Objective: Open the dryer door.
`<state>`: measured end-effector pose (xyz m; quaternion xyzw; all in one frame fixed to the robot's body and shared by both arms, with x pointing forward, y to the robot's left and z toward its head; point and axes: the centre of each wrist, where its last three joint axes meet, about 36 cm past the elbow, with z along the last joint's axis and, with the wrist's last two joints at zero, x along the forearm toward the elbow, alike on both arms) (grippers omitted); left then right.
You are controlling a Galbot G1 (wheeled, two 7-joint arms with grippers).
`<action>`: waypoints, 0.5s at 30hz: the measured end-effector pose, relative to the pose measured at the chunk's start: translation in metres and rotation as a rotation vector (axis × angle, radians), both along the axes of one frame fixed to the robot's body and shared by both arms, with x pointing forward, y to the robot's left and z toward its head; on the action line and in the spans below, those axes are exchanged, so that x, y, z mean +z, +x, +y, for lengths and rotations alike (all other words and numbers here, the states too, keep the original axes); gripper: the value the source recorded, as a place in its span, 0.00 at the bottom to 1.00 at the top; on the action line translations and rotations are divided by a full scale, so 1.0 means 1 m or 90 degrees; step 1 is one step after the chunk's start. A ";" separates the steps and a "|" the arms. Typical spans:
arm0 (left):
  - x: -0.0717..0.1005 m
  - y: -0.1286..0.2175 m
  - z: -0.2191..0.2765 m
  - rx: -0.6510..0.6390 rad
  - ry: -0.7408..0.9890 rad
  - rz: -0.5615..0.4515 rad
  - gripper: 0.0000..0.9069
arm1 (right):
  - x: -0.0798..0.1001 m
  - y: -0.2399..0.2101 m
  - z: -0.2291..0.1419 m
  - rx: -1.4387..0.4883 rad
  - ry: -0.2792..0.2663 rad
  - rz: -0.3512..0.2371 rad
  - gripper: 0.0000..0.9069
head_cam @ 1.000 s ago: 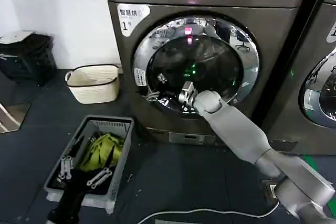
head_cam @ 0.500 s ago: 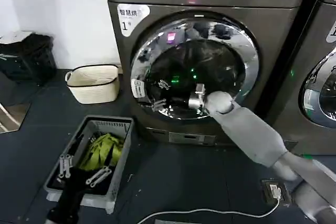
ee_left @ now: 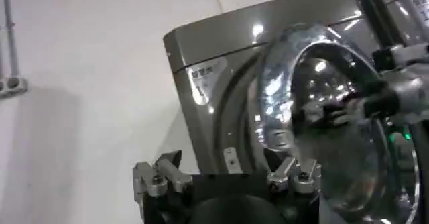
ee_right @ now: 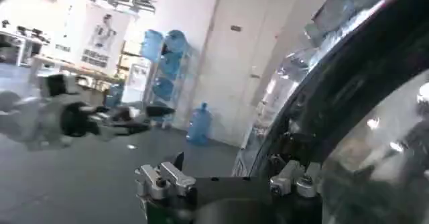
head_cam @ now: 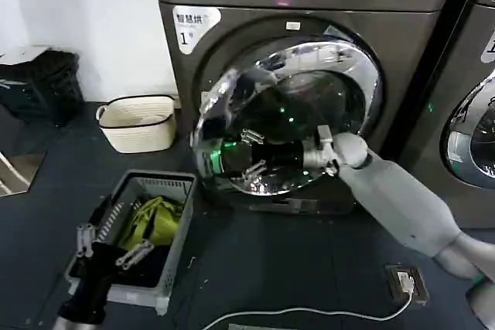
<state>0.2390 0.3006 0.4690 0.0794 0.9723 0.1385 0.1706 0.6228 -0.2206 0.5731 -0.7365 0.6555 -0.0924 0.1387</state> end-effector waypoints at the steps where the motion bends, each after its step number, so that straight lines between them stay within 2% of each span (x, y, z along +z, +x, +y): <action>1: 0.001 0.001 0.001 0.002 -0.002 0.001 1.00 | 0.002 -0.003 -0.002 0.006 -0.001 -0.003 1.00; 8: 0.000 0.021 0.007 -0.010 -0.036 0.025 1.00 | 0.010 -0.027 -0.026 0.039 -0.005 -0.017 1.00; 15: 0.005 0.069 0.018 -0.041 -0.060 0.046 1.00 | 0.014 -0.047 -0.061 0.051 -0.013 -0.025 1.00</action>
